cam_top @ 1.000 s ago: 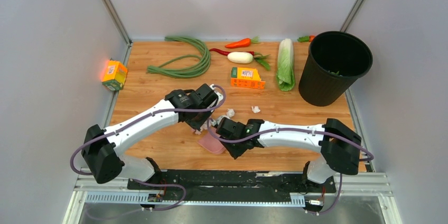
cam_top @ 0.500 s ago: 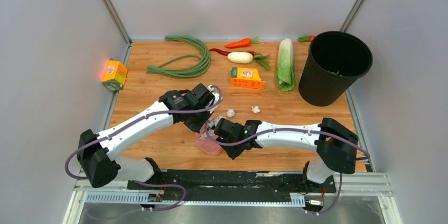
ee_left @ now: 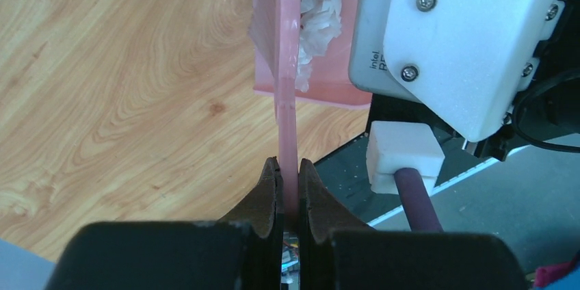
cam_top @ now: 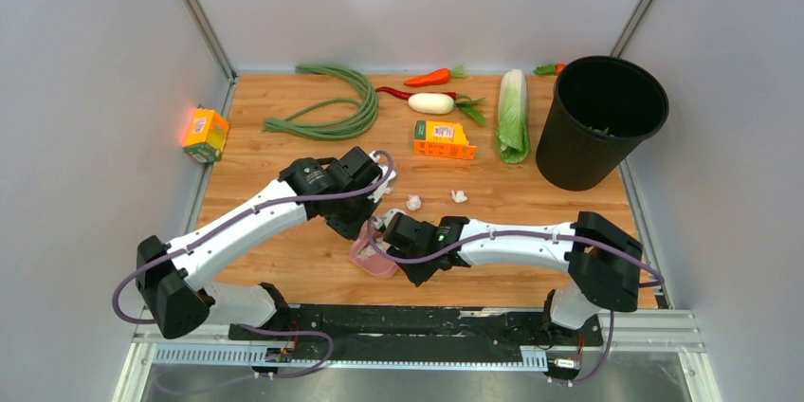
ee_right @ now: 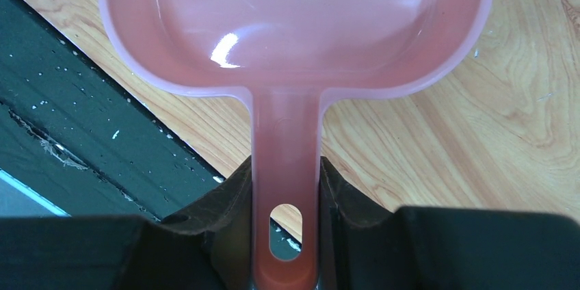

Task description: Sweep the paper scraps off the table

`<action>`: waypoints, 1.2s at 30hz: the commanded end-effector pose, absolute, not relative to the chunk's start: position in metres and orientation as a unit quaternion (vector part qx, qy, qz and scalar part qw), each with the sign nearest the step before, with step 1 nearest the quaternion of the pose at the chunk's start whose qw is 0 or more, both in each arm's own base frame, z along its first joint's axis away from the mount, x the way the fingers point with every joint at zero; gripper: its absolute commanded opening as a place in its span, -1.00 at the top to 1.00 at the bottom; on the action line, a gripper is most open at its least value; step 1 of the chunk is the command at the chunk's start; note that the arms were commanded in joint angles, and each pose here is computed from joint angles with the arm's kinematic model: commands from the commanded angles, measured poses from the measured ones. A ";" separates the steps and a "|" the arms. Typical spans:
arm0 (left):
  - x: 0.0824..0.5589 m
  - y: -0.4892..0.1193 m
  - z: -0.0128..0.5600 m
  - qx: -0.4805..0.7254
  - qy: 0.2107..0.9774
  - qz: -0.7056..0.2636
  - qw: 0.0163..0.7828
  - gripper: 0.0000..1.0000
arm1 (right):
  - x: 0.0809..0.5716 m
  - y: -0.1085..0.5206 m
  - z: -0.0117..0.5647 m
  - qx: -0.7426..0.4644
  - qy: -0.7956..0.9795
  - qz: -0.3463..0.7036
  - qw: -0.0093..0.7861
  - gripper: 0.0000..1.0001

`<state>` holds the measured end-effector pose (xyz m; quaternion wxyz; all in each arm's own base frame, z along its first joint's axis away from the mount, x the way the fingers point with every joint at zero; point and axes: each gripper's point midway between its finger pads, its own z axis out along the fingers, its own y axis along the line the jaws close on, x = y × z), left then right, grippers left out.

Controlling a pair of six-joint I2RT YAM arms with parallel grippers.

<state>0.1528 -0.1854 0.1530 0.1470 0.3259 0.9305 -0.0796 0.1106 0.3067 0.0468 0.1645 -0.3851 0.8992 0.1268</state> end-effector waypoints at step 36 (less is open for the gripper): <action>0.177 -0.157 0.276 0.197 0.935 -0.047 0.291 1.00 | 0.131 0.336 0.111 -0.323 0.885 0.197 0.270 1.00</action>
